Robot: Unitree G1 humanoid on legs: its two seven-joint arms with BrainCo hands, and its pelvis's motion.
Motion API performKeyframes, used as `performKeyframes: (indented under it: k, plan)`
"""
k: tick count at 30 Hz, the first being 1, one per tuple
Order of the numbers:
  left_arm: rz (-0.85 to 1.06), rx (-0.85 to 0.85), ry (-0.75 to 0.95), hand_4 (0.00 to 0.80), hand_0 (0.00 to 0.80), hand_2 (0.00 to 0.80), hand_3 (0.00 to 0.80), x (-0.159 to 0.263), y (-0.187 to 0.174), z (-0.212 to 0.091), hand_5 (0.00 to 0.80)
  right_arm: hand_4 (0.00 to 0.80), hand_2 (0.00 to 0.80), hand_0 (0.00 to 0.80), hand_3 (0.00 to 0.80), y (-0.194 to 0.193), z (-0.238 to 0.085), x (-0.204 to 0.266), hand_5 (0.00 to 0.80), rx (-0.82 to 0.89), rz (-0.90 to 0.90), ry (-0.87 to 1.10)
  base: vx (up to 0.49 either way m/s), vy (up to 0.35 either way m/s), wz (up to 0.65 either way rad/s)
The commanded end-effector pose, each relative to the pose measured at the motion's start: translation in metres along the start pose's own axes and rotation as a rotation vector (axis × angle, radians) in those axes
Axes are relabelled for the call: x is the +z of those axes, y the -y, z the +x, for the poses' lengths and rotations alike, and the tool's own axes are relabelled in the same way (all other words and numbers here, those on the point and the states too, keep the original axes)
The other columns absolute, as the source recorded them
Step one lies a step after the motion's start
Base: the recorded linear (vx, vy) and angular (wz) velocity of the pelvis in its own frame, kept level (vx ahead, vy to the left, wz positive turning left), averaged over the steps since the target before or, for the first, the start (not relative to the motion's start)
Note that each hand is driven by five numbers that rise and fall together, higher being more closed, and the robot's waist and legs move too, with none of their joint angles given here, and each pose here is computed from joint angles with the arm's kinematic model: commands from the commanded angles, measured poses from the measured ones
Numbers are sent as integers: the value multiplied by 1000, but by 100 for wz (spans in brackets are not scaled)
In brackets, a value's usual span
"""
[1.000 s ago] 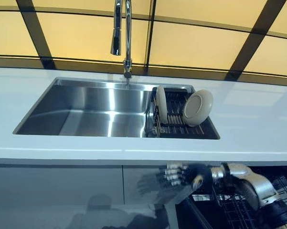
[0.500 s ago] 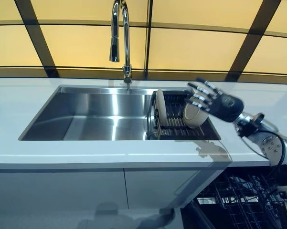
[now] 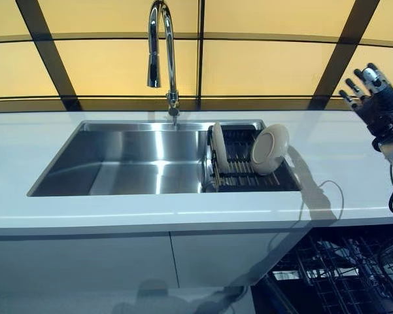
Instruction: Take plates into dishwasher
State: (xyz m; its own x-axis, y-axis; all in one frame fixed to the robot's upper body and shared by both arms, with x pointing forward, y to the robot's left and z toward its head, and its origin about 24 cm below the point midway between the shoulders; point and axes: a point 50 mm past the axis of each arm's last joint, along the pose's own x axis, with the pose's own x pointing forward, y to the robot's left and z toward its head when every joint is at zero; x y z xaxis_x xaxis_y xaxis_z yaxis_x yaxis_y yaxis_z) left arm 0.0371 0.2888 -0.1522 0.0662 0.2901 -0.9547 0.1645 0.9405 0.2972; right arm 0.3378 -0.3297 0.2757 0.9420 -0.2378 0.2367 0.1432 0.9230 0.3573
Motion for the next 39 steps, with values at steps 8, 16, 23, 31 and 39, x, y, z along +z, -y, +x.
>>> performKeyframes:
  k: [8,16,23,31,39]
  plan:
    - [53,50,-14,0,0,0,0,6,-17,-1,0,0,0,0,0,-30,13,73,0,-99,-376,170,-15,-12,4]
    - [30,73,42,0,0,0,0,21,-20,-2,0,0,0,0,0,-49,18,70,0,-100,-597,86,-32,-5,2]
    - [14,90,46,0,0,0,0,21,-25,-2,0,0,0,0,0,-48,22,69,0,-116,-738,12,15,-12,0]
    - [8,115,42,0,0,0,0,17,-30,-3,0,0,0,0,0,-40,21,74,0,-138,-759,-19,0,0,0]
    - [17,122,57,0,0,0,0,20,-32,-3,0,0,0,0,0,-33,21,76,0,-154,-775,-43,0,0,0]
